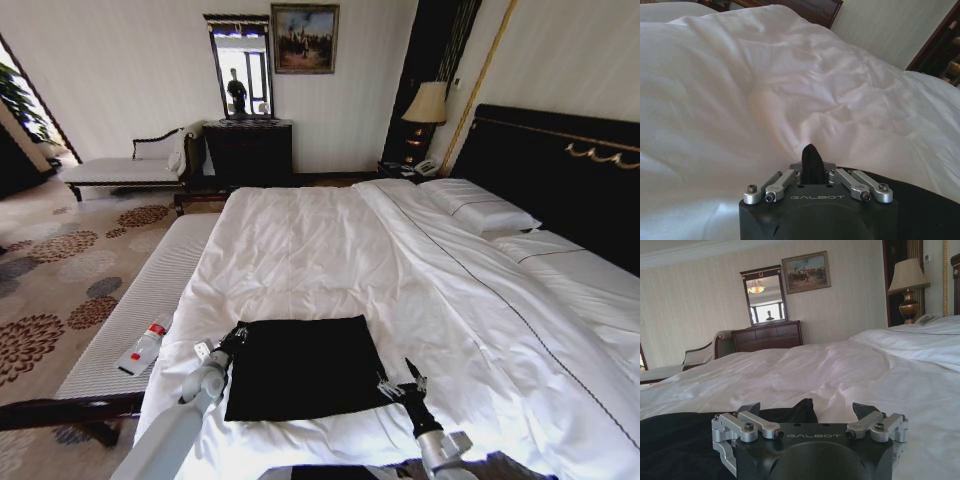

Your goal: Fold the clothes on the bed.

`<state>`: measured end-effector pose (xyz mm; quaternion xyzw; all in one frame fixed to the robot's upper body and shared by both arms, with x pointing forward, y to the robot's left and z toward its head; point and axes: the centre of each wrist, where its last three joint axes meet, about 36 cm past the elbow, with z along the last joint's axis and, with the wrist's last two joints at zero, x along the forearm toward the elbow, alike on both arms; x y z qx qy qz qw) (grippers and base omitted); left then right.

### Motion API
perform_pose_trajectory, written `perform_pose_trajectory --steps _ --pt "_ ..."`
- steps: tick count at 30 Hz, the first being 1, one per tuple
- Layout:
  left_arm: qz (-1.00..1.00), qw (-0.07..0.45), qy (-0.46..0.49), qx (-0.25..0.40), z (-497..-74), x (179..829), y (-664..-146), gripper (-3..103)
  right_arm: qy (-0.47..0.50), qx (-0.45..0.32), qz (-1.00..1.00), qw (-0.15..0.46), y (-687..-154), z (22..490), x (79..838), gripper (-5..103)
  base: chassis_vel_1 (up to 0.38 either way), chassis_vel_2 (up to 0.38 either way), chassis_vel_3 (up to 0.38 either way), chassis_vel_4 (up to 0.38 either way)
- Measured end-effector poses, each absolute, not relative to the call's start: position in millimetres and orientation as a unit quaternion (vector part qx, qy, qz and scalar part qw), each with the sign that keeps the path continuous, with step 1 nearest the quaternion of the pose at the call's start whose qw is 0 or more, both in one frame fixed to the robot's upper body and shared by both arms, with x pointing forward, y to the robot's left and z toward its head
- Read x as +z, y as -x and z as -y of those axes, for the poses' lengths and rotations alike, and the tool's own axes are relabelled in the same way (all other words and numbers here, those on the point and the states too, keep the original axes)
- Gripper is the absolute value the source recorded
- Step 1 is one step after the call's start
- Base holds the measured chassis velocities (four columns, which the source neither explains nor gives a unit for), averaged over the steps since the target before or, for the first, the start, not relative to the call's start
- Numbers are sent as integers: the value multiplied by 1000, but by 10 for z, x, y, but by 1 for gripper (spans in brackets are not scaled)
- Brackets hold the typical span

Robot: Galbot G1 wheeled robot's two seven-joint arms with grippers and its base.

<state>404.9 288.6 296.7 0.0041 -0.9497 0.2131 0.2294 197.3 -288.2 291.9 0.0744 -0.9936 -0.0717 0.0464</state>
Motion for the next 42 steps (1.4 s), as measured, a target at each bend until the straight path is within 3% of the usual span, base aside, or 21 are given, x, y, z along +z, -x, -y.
perform_pose_trajectory --steps 5,21,36,42 --pt "952 224 -1 209 -2876 2998 -4047 3 -75 -73 993 46 -1975 2874 2918 100 0 0 0 0" --pt "966 189 21 177 -2813 3273 -4018 2 -79 -79 993 46 -2028 2844 2880 100 0 0 0 0" --pt "965 207 13 157 -2805 3170 -3886 -1 -81 -78 993 45 -2044 2854 2866 100 0 0 0 0" --pt "965 209 11 156 -2806 3174 -3890 24 -81 -77 993 47 -2028 2860 2863 100 0 0 0 0"
